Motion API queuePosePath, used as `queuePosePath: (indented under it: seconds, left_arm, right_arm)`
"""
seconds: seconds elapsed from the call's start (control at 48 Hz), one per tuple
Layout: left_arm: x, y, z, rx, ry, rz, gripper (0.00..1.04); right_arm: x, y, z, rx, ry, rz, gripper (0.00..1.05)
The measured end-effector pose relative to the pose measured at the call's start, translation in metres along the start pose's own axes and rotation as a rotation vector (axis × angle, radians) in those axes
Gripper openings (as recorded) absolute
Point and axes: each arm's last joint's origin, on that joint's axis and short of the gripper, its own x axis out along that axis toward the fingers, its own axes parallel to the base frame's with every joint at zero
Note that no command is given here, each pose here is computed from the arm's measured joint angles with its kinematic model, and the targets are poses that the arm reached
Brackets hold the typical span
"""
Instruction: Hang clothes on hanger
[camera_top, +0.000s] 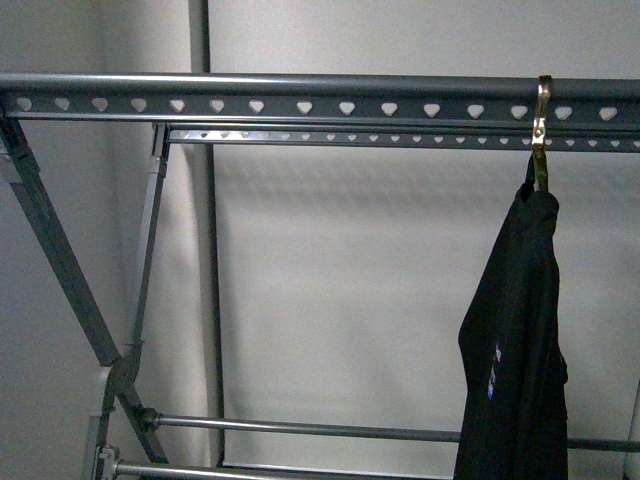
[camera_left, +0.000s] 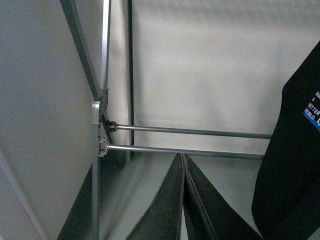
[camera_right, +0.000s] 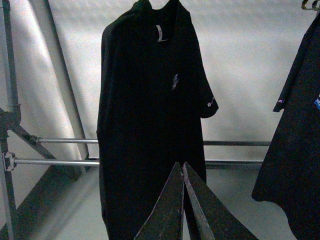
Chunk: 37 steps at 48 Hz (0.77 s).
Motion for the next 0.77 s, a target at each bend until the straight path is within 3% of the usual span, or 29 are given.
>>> queuePosePath:
  seconds: [0.729, 0.771]
  left_arm:
    - [-0.012, 0.000, -0.003, 0.000, 0.005, 0.000, 0.04]
    - [-0.012, 0.000, -0.003, 0.000, 0.005, 0.000, 0.04]
  right_arm:
    - [-0.022, 0.000, -0.009, 0.000, -0.005, 0.000, 0.02]
    - [-0.022, 0.000, -0.009, -0.002, -0.004, 0.000, 0.07]
